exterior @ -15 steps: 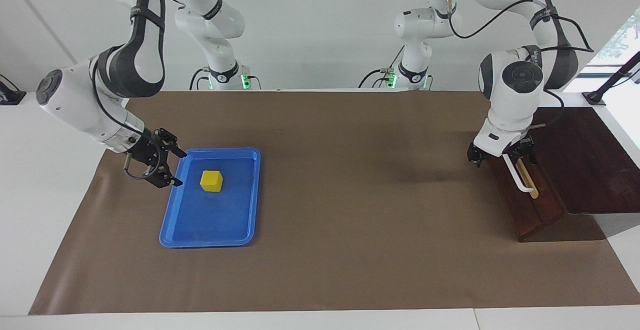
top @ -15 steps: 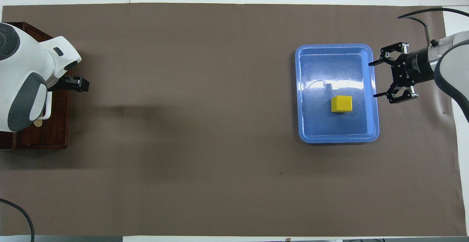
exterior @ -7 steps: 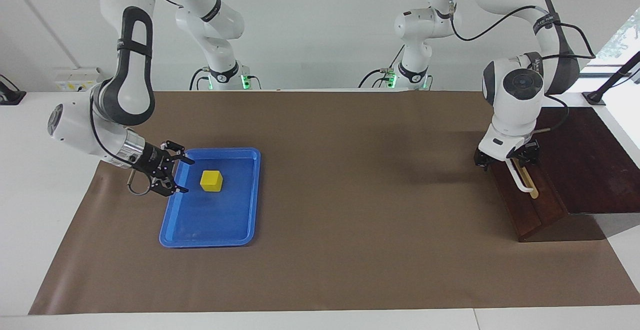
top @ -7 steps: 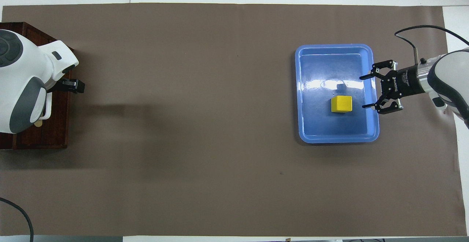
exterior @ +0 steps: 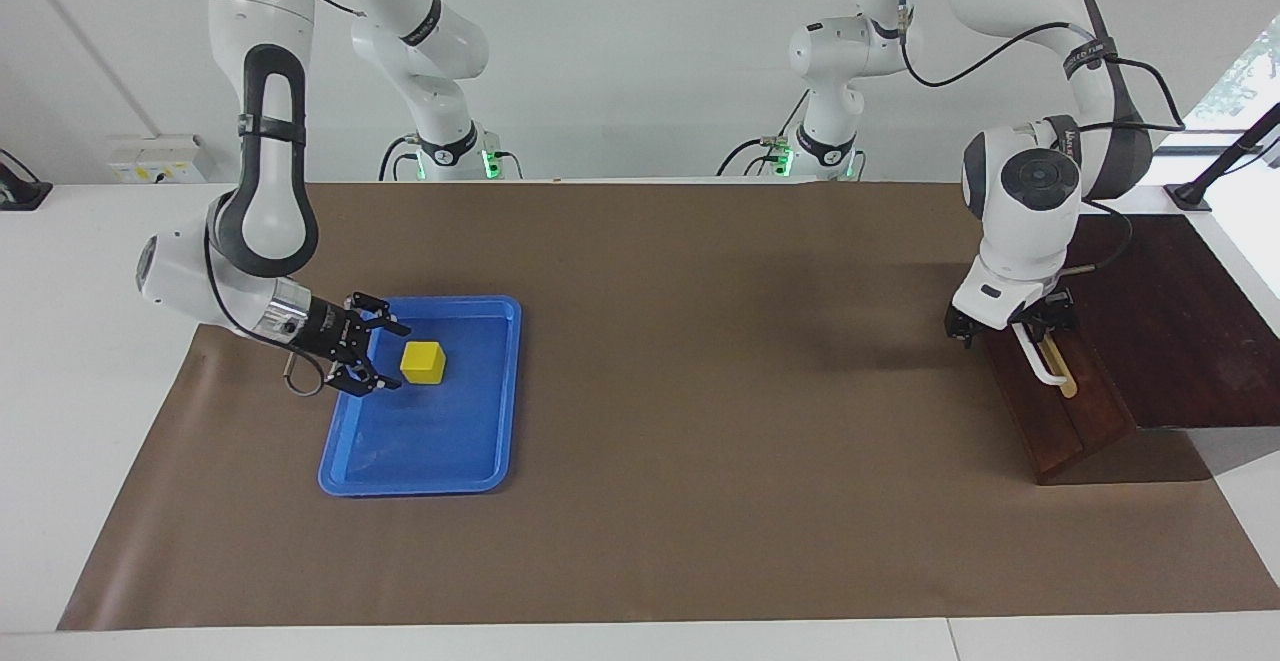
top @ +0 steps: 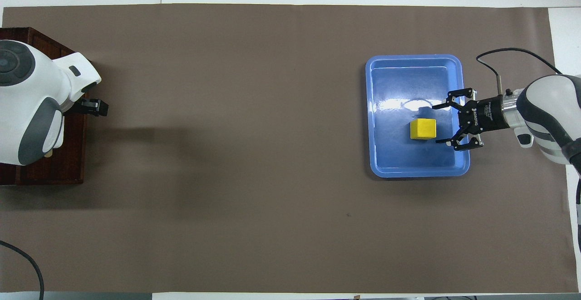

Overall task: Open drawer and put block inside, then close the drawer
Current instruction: 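Grasp the yellow cube with the right gripper while the left gripper pulls the drawer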

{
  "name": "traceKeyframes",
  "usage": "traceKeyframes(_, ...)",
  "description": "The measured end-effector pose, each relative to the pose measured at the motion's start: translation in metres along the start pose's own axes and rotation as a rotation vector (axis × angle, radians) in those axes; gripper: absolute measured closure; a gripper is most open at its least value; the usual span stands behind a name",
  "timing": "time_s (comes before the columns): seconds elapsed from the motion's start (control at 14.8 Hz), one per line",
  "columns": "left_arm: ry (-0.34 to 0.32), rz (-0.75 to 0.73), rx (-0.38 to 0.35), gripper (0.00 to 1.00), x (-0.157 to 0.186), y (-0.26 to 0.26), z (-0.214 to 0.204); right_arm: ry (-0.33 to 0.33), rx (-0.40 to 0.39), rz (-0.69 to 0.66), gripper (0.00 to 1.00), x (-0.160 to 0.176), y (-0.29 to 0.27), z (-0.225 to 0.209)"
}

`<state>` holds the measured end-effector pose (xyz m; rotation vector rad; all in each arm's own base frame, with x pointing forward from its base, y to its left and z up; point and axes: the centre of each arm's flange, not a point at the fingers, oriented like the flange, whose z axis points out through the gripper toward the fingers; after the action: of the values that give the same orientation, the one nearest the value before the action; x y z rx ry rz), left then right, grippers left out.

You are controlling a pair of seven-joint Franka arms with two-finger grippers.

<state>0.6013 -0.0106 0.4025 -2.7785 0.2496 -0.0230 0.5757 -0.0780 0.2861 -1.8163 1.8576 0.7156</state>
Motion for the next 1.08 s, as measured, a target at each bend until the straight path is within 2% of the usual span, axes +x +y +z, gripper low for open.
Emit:
traceKeyframes(0.34,0.001,0.008,0.008,0.0,0.003,0.003,0.011,0.01,0.016,0.018,0.03,0.008,0.005,0.008)
traceKeyframes(0.68,0.035,-0.032,0.004,0.0,0.008,0.006,0.01,-0.005,0.037,0.024,0.03,0.017,0.006,0.023)
traceKeyframes(1.08,0.057,-0.025,0.0,0.0,0.012,0.034,0.0,0.002,0.041,0.026,0.03,0.02,0.005,0.026)
